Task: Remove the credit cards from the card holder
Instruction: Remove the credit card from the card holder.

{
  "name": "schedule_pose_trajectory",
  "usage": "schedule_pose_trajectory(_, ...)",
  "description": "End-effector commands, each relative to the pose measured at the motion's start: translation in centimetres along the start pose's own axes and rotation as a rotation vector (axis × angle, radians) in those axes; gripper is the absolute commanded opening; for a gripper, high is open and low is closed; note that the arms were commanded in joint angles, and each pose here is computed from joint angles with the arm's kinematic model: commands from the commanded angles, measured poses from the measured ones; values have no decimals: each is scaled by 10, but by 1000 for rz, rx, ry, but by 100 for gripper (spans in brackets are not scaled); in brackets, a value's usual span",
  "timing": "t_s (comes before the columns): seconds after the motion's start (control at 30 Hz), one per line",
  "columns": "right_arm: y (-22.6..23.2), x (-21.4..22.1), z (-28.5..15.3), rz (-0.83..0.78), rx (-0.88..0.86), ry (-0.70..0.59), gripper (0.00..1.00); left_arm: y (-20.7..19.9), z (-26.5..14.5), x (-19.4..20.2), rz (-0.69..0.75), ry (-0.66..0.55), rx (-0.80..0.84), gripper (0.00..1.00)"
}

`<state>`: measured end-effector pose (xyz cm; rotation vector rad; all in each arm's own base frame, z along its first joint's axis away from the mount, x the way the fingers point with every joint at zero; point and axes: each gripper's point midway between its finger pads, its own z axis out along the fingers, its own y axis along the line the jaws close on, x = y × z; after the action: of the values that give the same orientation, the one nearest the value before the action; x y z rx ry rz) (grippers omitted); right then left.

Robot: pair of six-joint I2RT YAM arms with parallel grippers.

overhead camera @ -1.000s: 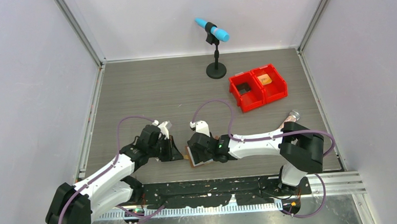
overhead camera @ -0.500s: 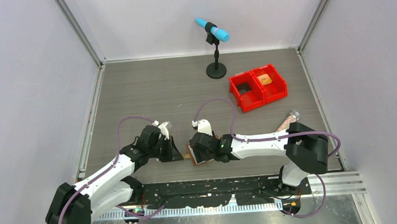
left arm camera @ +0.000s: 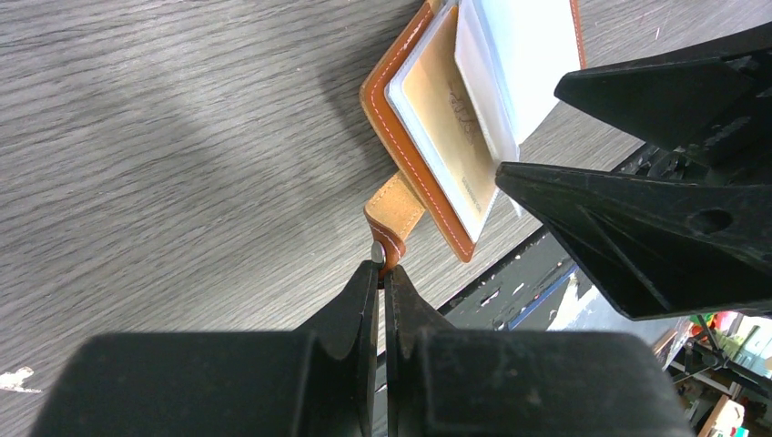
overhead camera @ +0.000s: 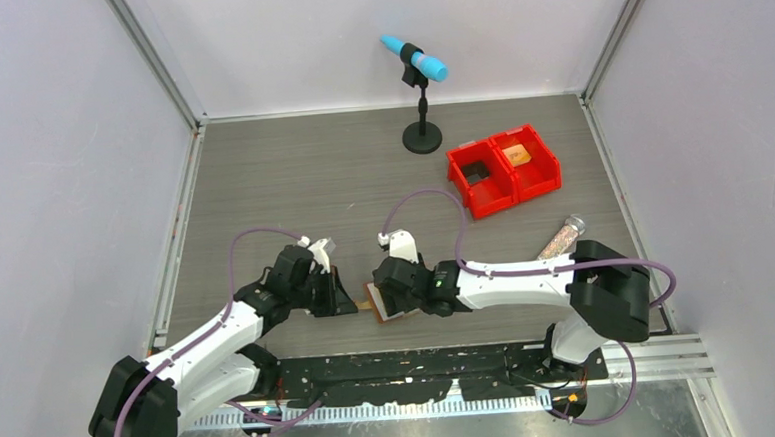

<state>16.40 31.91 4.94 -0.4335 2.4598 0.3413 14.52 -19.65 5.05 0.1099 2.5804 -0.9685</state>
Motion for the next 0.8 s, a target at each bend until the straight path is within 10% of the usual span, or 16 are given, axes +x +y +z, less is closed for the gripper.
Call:
schedule_pose_trajectory(0.0,-13,-10,-15,8,44,-43,65,2,0,-3,17,-19,-11,0)
schedule_pose_trajectory(0.77,-37,-9,-32,19,91,-73,64,11,-13,-19,10,-59,-134,6)
